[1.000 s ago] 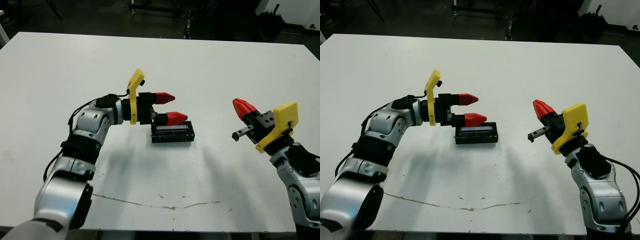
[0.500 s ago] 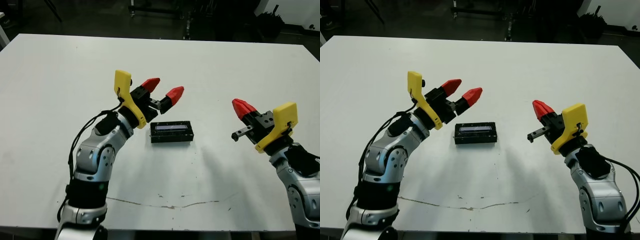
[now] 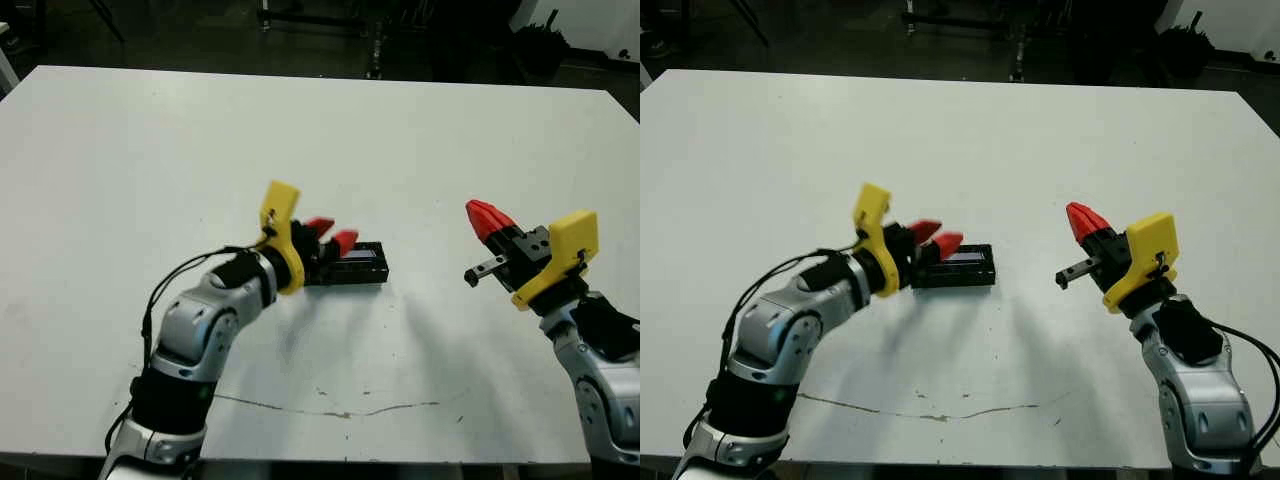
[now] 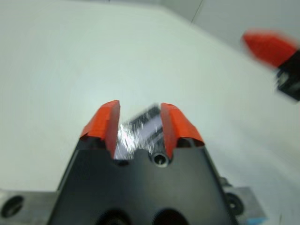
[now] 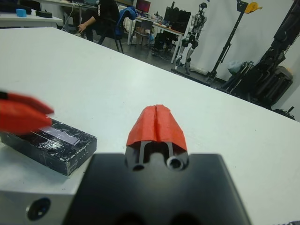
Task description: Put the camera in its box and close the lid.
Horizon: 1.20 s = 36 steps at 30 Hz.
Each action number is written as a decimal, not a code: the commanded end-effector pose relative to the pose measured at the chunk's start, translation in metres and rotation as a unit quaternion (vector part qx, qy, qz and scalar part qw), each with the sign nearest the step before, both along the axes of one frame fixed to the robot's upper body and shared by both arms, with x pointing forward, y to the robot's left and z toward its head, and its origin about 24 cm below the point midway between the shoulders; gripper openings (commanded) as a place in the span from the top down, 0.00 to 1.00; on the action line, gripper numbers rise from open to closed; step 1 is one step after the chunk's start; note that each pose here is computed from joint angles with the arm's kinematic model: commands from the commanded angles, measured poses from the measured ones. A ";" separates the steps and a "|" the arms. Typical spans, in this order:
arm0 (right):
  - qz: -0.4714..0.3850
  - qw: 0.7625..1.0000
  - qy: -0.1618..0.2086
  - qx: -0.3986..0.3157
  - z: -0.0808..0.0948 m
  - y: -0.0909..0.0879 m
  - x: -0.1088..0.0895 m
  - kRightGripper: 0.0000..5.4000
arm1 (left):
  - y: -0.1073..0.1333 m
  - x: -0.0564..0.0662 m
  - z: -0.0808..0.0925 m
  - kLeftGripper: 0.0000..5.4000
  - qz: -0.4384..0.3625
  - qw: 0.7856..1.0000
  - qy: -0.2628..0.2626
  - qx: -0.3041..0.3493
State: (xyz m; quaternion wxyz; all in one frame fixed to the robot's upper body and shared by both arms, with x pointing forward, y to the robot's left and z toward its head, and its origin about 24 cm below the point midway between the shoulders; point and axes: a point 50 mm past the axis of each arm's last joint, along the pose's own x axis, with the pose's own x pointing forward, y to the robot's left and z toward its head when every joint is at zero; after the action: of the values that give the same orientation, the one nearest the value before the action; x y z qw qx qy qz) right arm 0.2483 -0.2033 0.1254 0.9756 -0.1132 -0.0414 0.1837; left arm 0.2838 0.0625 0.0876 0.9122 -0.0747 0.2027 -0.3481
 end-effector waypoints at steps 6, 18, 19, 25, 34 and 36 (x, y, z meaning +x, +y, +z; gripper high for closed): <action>-0.001 1.000 -0.006 0.001 0.001 0.002 -0.001 1.00 | -0.003 -0.014 -0.036 0.89 -0.011 0.995 0.088 0.049; 0.003 1.000 -0.002 0.014 0.000 0.003 -0.004 1.00 | 0.007 -0.020 -0.054 1.00 -0.025 0.989 0.124 0.081; 0.002 1.000 -0.002 0.014 0.000 0.004 -0.005 1.00 | 0.008 -0.021 -0.051 1.00 -0.026 0.990 0.120 0.070; -0.017 0.999 -0.015 0.026 0.003 0.006 -0.012 1.00 | 0.029 -0.025 -0.001 1.00 -0.028 0.997 -0.074 -0.014; -0.101 0.990 -0.050 0.081 0.002 0.013 -0.024 1.00 | 0.098 -0.032 0.057 1.00 0.136 0.931 -0.325 -0.094; -0.119 0.988 -0.058 0.076 0.000 0.012 -0.024 1.00 | 0.112 -0.032 0.058 1.00 0.177 0.917 -0.341 -0.105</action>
State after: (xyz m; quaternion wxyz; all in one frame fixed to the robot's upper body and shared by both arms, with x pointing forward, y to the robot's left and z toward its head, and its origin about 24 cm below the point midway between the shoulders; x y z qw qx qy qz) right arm 0.2253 -0.1891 0.1266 0.9919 -0.0464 -0.0935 0.0729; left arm 0.2525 0.1644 0.1502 0.9546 -0.0693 -0.1702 -0.2343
